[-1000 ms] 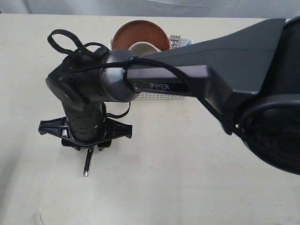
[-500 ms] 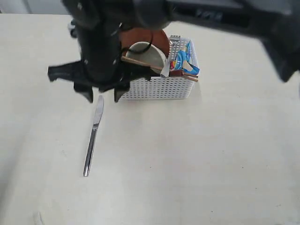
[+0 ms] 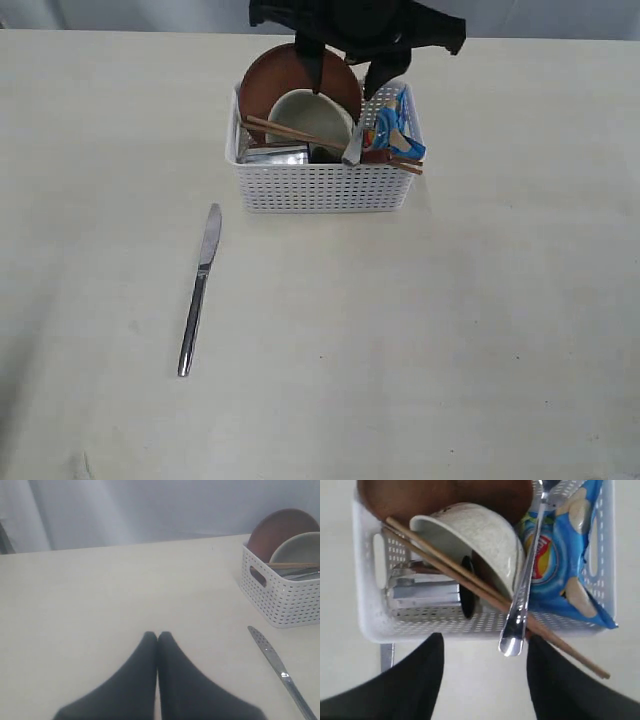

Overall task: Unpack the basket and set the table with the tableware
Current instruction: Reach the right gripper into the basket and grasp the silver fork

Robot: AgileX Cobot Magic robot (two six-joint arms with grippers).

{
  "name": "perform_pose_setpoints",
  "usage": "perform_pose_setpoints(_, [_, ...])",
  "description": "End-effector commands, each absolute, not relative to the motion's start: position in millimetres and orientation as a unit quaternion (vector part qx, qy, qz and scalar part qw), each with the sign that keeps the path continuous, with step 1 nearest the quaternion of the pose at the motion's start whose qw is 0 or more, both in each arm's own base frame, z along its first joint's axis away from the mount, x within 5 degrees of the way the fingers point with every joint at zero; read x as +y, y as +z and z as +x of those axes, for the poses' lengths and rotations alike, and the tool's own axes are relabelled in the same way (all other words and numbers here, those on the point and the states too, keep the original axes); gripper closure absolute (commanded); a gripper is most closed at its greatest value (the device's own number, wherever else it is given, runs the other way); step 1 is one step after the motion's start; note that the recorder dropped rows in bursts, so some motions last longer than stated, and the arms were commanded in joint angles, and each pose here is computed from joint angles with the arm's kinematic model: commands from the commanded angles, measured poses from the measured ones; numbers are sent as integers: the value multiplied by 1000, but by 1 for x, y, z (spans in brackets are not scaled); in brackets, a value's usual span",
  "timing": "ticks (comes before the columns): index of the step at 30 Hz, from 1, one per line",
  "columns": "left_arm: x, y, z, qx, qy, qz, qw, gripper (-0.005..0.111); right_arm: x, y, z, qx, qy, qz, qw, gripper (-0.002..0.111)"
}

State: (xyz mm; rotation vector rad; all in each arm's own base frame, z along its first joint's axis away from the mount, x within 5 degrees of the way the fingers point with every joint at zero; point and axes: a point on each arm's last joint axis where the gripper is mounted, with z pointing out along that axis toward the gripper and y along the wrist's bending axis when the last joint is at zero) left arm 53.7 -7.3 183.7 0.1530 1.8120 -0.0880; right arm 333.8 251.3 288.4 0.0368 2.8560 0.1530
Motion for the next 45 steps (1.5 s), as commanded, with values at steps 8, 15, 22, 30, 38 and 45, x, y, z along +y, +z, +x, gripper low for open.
perform_pose_setpoints(8, [-7, 184, 54, 782, -39, 65, 619, 107, 227, 233, 371, 994, -21, 12, 105, 60])
perform_pose_setpoints(15, [-7, 184, 54, 782, -39, 65, 619, 107, 226, 230, 385, 989, 8, 13, 147, 60])
perform_pose_setpoints(22, [-7, 184, 54, 782, -39, 65, 619, 107, 228, 206, 391, 991, -12, 9, 132, 60])
perform_pose_setpoints(30, [-7, 184, 54, 782, -39, 65, 619, 107, 230, 197, 394, 991, -14, -9, 131, 109])
perform_pose_setpoints(38, [-7, 184, 54, 782, -39, 65, 619, 107, 227, 225, 389, 987, 0, -11, 157, 109])
perform_pose_setpoints(45, [-7, 184, 54, 782, -39, 65, 619, 107, 220, 276, 376, 979, 34, -7, 200, 109])
